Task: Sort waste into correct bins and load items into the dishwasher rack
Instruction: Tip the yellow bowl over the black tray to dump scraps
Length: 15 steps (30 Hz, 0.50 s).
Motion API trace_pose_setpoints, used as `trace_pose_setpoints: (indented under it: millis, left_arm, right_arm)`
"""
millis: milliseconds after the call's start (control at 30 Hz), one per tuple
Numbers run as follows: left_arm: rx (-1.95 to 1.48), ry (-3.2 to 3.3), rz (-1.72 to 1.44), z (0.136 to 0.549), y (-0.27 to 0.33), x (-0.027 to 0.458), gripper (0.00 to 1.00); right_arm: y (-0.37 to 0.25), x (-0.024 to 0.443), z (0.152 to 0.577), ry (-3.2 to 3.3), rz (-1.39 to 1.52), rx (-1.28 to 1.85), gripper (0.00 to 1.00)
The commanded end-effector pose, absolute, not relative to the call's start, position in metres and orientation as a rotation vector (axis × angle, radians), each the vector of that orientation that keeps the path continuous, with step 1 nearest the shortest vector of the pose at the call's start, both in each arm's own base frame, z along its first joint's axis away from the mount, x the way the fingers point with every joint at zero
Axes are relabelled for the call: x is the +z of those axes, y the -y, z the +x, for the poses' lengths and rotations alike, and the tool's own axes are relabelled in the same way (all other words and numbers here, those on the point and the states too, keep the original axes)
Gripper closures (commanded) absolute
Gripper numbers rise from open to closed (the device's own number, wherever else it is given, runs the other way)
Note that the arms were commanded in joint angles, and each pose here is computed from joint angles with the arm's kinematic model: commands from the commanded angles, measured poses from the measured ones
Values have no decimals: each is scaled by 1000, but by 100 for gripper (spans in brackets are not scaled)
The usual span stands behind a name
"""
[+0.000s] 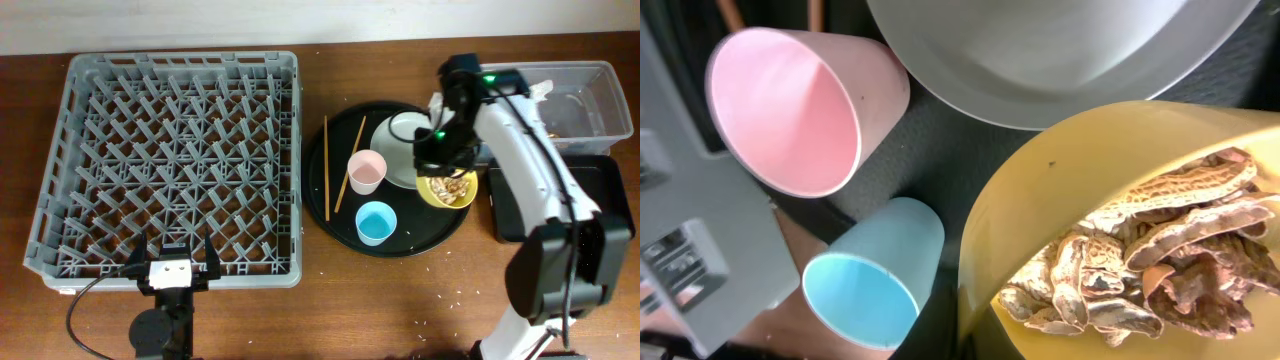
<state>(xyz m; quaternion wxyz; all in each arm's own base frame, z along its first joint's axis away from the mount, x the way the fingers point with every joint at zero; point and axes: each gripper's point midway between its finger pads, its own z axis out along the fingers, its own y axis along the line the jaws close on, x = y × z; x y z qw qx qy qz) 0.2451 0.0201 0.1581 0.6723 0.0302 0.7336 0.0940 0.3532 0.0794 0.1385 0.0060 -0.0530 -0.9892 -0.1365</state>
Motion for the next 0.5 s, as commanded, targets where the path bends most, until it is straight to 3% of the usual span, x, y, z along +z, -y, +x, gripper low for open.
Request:
trace_pose_setpoints:
  millis: [0, 200, 467]
  left_arm:
    - [216, -1655, 83, 245, -20, 156, 1]
    - [216, -1655, 83, 245, -19, 156, 1]
    - [216, -1655, 83, 245, -19, 156, 1]
  right_arm:
    - [-58, 180, 360, 3206, -58, -627, 96]
    - [4, 197, 371, 3286, 38, -1068, 96]
    - [81, 173, 372, 3360, -307, -1467, 96]
